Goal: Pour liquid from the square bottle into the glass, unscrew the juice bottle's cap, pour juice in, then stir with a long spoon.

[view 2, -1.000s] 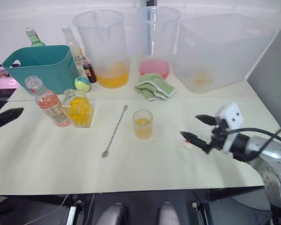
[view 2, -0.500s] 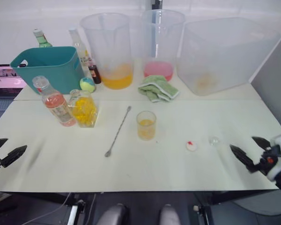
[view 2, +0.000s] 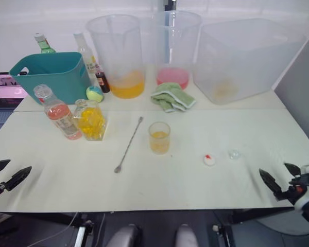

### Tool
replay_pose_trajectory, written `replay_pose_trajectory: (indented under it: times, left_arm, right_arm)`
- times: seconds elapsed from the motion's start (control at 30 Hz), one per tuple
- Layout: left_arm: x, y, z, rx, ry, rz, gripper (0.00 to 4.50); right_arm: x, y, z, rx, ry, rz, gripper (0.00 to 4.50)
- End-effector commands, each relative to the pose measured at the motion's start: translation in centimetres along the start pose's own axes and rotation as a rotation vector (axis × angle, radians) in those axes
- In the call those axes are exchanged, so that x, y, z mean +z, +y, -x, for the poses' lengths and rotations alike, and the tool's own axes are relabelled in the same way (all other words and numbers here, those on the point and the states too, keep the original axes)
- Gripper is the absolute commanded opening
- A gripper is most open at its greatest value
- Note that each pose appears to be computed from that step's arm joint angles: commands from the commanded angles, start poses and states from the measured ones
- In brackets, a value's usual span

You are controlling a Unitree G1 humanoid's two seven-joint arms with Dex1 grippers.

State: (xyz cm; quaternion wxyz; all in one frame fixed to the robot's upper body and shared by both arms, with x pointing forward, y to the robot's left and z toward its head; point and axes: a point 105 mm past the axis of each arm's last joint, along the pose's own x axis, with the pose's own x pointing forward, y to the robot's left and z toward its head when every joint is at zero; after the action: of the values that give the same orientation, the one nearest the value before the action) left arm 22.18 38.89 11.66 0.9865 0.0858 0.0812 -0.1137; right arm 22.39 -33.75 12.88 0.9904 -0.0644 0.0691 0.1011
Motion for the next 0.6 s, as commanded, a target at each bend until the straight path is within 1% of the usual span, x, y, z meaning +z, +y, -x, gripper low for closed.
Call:
replay_pose_trajectory:
  times: [0.03,0.1,0.2,0.3,0.4,0.43,0.47,0.53,0.6]
  left_arm:
    - [1.2,-3.1,-0.4,-0.068,-0.056,0.036,4.46]
    - [1.4,-5.4,-0.5,-0.102,-0.066,0.072,4.46]
    - [2.2,-10.0,-1.5,-0.157,-0.097,0.151,4.46]
    - [3.3,-13.9,-2.7,-0.158,-0.118,0.217,4.46]
    - [4.1,-16.9,-3.9,-0.134,-0.11,0.253,4.46]
    - [4.3,-18.3,-4.4,-0.143,-0.098,0.258,4.46]
    - [4.5,-19.5,-5.0,-0.118,-0.086,0.282,4.46]
    - [4.8,-20.9,-5.7,-0.098,-0.073,0.305,4.46]
    - [4.5,-22.2,-6.5,-0.074,-0.019,0.284,4.46]
  right_arm:
    - [4.1,1.9,-1.4,0.105,-0.145,0.006,4.5]
    - [5.5,3.3,-2.3,0.2,-0.183,0.001,4.5]
    - [7.9,6.0,-3.8,0.42,-0.214,0.021,4.5]
    - [9.6,8.0,-4.6,0.61,-0.22,0.03,4.5]
    - [10.2,9.5,-5.0,0.764,-0.197,0.04,4.5]
    - [10.3,10.2,-4.8,0.831,-0.182,0.044,4.5]
    - [10.2,10.8,-4.5,0.906,-0.158,0.045,4.5]
    - [9.9,11.5,-4.0,0.995,-0.122,0.042,4.5]
    - [9.3,11.7,-3.5,1.053,-0.079,0.047,4.5]
